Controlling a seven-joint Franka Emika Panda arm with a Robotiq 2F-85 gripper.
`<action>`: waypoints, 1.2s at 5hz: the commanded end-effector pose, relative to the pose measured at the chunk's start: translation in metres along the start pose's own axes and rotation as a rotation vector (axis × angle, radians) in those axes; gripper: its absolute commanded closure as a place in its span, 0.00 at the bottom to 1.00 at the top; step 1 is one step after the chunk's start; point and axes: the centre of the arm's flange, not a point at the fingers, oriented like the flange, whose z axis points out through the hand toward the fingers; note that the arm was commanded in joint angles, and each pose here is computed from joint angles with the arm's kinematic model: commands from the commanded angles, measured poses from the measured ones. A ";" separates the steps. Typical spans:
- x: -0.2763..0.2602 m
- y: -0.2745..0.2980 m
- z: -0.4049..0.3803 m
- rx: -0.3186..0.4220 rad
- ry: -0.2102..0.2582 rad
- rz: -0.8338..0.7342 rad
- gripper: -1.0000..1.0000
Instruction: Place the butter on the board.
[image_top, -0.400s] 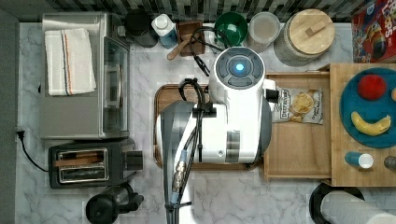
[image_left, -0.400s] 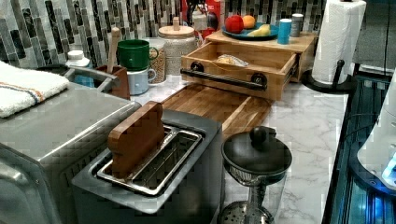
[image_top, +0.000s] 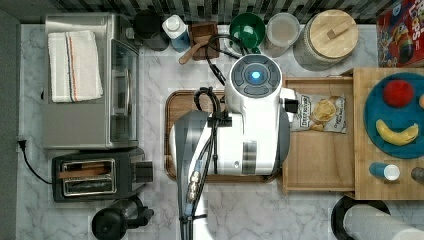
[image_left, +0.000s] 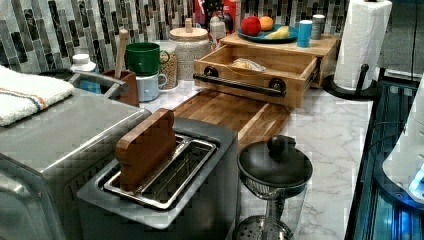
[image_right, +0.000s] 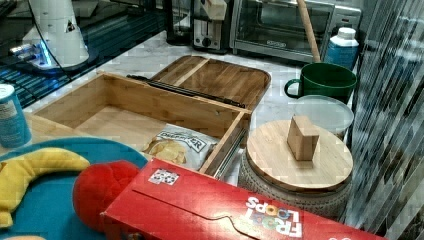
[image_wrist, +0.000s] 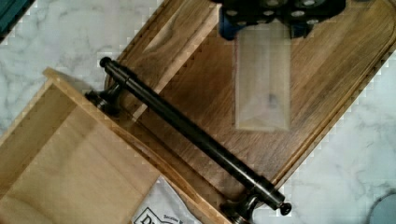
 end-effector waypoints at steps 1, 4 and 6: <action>-0.069 -0.003 -0.010 0.036 0.036 0.167 1.00; -0.145 -0.005 0.032 0.075 0.072 0.318 1.00; -0.167 -0.008 0.070 0.105 0.028 0.388 1.00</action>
